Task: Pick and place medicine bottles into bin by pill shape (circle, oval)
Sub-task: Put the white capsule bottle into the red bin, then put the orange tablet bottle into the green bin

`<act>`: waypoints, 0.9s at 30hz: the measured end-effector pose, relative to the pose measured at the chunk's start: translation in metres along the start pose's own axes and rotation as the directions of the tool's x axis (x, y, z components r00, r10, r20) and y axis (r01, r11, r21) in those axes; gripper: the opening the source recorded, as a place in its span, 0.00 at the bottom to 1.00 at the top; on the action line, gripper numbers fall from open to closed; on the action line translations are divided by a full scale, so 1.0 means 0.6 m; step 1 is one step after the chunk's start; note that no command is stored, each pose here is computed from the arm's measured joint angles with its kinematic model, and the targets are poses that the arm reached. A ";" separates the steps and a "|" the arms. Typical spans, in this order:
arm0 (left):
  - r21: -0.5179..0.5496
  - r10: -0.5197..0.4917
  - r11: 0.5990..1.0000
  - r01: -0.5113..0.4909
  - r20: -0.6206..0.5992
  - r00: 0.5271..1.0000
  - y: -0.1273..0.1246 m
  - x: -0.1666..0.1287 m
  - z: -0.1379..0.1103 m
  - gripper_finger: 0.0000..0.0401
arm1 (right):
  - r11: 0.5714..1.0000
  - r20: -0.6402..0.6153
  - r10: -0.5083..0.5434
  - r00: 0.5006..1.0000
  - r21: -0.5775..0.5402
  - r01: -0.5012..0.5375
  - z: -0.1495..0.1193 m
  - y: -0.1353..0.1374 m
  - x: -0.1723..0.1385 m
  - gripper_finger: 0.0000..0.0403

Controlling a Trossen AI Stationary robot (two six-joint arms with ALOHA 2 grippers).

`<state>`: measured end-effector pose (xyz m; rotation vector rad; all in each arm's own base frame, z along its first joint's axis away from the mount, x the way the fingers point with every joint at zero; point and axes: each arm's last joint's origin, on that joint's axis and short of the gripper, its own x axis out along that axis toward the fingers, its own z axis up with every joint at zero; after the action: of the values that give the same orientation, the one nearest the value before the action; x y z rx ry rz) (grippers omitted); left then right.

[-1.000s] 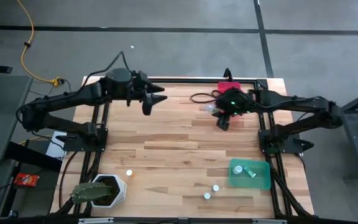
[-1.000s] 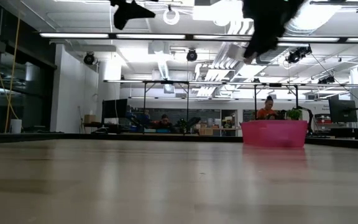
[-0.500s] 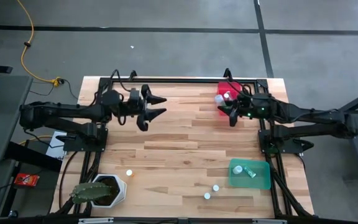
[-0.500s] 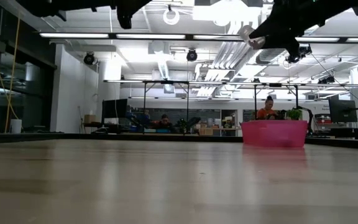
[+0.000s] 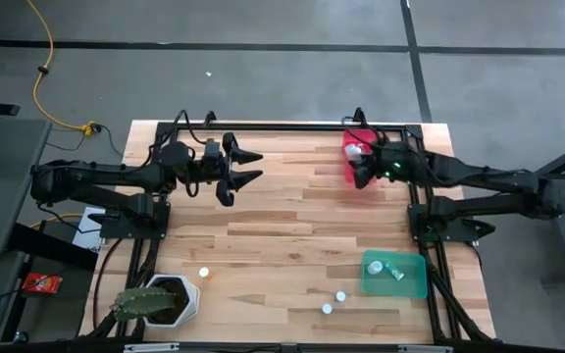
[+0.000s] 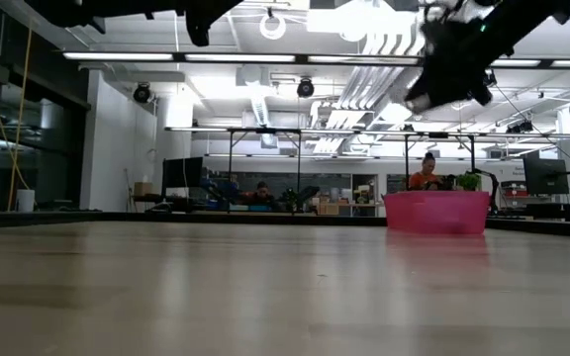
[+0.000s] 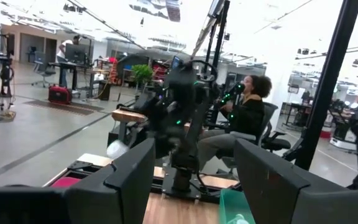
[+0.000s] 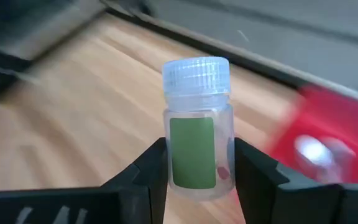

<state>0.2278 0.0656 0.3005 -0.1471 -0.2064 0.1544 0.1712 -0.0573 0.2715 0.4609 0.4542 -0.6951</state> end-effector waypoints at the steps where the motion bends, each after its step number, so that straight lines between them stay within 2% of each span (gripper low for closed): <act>1: 0.000 0.002 1.000 -0.002 0.000 1.000 0.000 0.000 0.000 0.52 | 0.998 -0.052 -0.058 0.997 0.012 0.059 0.001 -0.008 0.009 0.31; 5: -0.002 0.002 1.000 -0.002 0.000 1.000 0.000 0.000 0.000 0.52 | 0.955 -0.262 -0.255 0.931 0.082 0.285 -0.006 -0.051 0.052 0.31; 9: -0.002 0.003 1.000 -0.003 -0.001 1.000 0.000 0.000 0.000 0.52 | 0.924 -0.399 -0.298 0.867 0.107 0.367 -0.015 -0.091 0.100 0.31; 17: -0.029 0.002 1.000 -0.002 -0.002 1.000 0.000 0.000 0.000 0.52 | 0.927 -0.495 -0.210 0.843 0.173 0.333 -0.025 -0.126 0.169 0.40; 21: -0.029 0.003 1.000 -0.003 -0.001 1.000 0.000 0.000 0.000 0.52 | 0.928 -0.535 -0.219 0.816 0.143 0.343 -0.036 -0.130 0.185 0.45; 27: -0.029 0.003 1.000 -0.003 -0.001 1.000 0.000 0.000 0.000 0.52 | 0.926 -0.525 -0.234 0.818 0.137 0.353 -0.037 -0.132 0.193 0.52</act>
<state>0.2278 0.0657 0.3003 -0.1759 -0.2071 0.1540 0.1897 -0.1563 0.1716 0.8096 0.9616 -0.9377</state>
